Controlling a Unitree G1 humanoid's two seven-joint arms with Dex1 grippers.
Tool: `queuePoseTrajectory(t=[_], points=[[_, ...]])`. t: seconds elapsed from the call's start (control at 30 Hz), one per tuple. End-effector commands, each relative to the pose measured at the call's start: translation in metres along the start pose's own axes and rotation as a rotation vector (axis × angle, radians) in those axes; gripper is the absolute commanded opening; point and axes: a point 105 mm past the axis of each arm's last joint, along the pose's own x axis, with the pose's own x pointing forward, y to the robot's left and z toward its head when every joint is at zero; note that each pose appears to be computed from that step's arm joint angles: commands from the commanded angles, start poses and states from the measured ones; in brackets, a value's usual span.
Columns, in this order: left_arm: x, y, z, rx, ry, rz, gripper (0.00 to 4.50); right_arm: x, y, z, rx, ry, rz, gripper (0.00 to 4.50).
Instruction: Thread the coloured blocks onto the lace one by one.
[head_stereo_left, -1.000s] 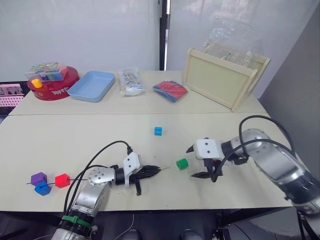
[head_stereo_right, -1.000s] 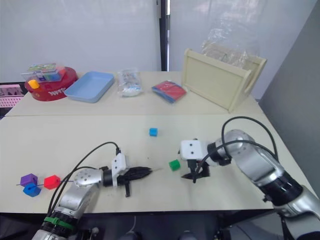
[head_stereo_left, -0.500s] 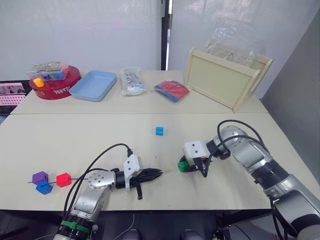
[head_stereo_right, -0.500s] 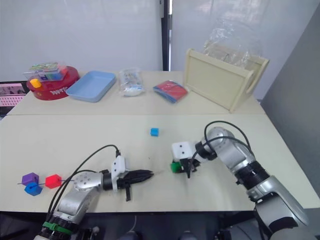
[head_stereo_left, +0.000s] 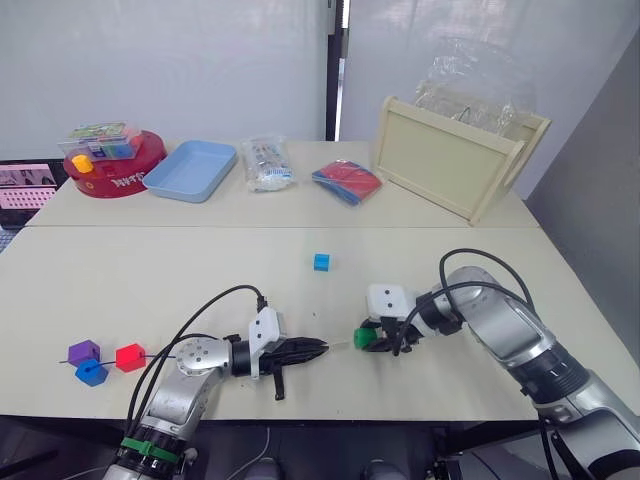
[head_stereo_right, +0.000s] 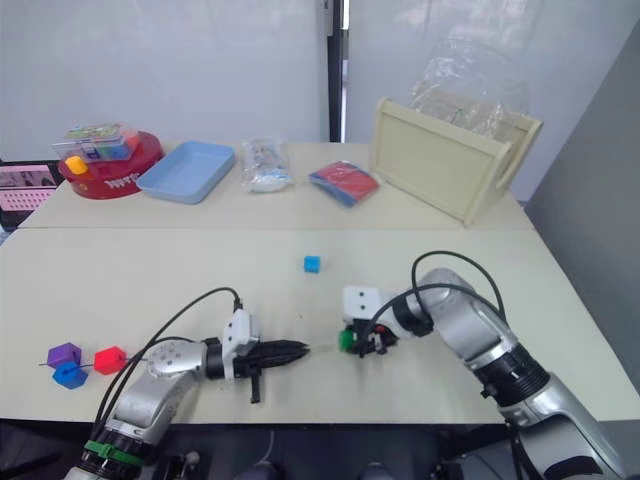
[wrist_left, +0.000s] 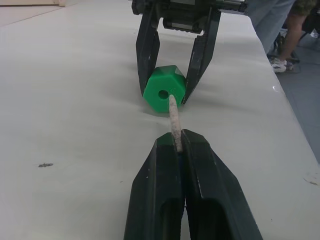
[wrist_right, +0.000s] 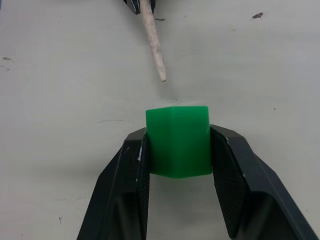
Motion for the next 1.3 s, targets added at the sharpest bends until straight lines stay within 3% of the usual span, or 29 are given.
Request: queuePoseTrajectory(t=[0.03, 0.73, 1.2, 1.23, 1.3], points=[[0.001, 0.004, 0.002, 0.025, 0.012, -0.002, 0.0, 0.005, 0.008, 0.005, 0.003, -0.005, 0.014, 1.25], [0.011, 0.006, 0.001, 0.017, 0.017, -0.033, 0.0, 0.01, 0.005, 0.009, 0.009, -0.001, -0.014, 1.25], [0.047, 0.009, 0.012, -0.027, -0.002, -0.13, 0.0, 0.013, 0.005, 0.011, 0.006, -0.003, -0.022, 1.25], [0.047, 0.01, 0.013, -0.027, 0.0, -0.128, 0.72, 0.013, 0.006, 0.011, 0.006, -0.003, -0.021, 1.25], [0.043, 0.012, 0.013, -0.034, 0.004, -0.124, 1.39, 0.013, 0.006, 0.011, 0.009, -0.004, -0.021, 1.24]])
